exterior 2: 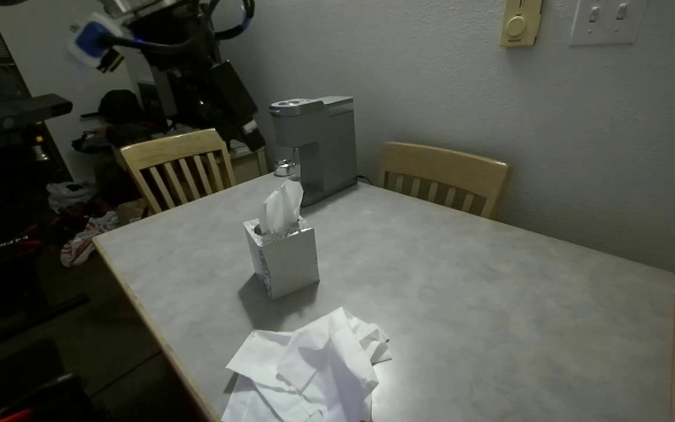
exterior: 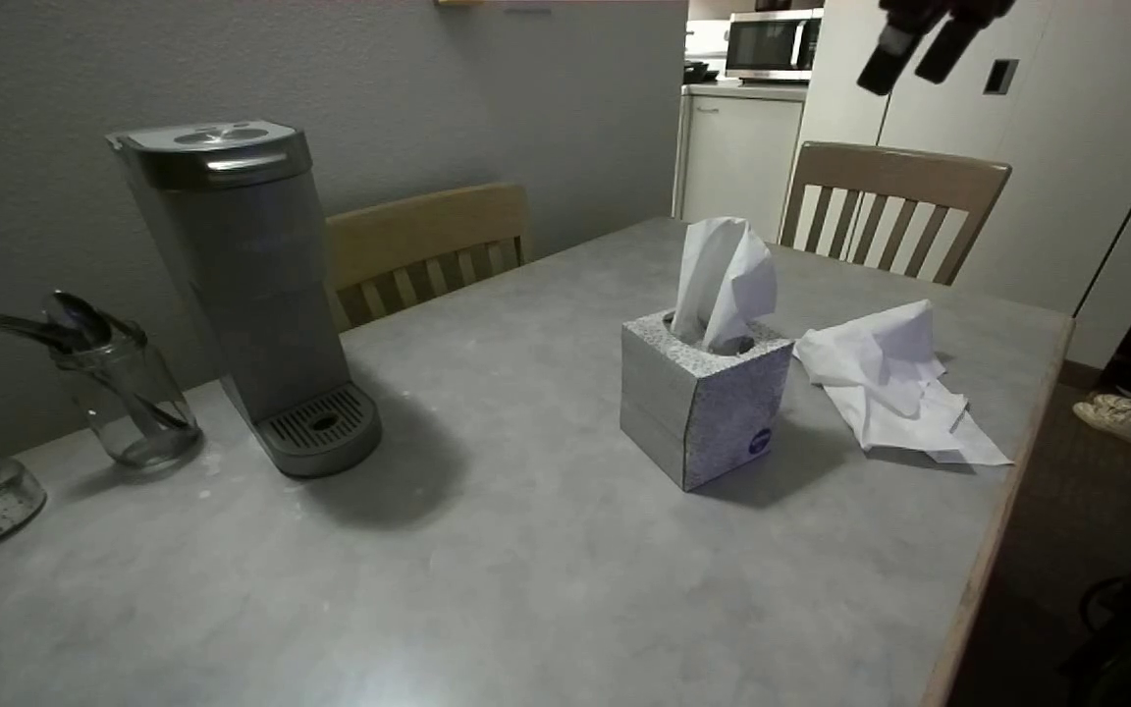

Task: Take a tissue paper from the tissue box and put it on the table

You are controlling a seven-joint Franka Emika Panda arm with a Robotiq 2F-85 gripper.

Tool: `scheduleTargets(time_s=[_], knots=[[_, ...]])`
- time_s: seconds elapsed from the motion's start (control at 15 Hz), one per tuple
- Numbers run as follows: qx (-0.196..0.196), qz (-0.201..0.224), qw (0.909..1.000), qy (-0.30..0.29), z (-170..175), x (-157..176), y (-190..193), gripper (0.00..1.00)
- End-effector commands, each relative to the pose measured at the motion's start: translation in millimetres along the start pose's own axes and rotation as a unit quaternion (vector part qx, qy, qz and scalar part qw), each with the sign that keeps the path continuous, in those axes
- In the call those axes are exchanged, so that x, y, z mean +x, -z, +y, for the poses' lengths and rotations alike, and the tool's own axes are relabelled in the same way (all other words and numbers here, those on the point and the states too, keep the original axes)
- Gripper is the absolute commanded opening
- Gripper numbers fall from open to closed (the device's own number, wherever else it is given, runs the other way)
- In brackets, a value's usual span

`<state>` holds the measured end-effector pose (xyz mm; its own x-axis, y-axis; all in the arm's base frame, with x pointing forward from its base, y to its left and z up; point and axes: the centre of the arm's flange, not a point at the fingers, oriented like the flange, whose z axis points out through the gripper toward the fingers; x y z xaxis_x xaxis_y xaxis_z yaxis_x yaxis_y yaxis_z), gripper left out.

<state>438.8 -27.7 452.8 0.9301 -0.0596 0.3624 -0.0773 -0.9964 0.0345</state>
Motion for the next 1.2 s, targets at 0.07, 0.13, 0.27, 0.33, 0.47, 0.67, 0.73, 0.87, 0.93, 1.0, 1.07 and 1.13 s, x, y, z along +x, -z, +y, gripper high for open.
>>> scheduleTargets(time_s=[0.07,0.13,0.27,0.33,0.47,0.67,0.73,0.87,0.93,1.0,1.07,1.13], knots=[[0.004,-0.007,0.9999,0.014,-12.0,14.8,-15.3,1.00],[0.004,-0.011,0.9998,0.017,-15.2,19.9,-21.6,1.00],[0.004,-0.015,0.9997,0.019,-16.6,24.7,-27.0,1.00],[0.004,-0.014,0.9997,0.019,-16.6,25.2,-26.8,1.00],[0.011,-0.019,0.9997,0.015,-13.9,18.7,-31.6,1.00],[0.034,-0.024,0.9991,0.007,-14.3,24.2,-45.5,1.00],[0.040,-0.028,0.9988,0.007,-14.5,28.6,-50.7,1.00],[0.051,-0.032,0.9981,0.010,-14.9,34.5,-57.3,1.00],[0.055,-0.035,0.9978,0.014,-15.6,37.7,-60.8,1.00],[0.056,-0.037,0.9976,0.018,-16.6,40.6,-63.7,1.00],[0.058,-0.042,0.9972,0.024,-18.0,45.6,-67.3,1.00],[0.061,-0.045,0.9967,0.031,-19.4,50.7,-70.2,1.00]])
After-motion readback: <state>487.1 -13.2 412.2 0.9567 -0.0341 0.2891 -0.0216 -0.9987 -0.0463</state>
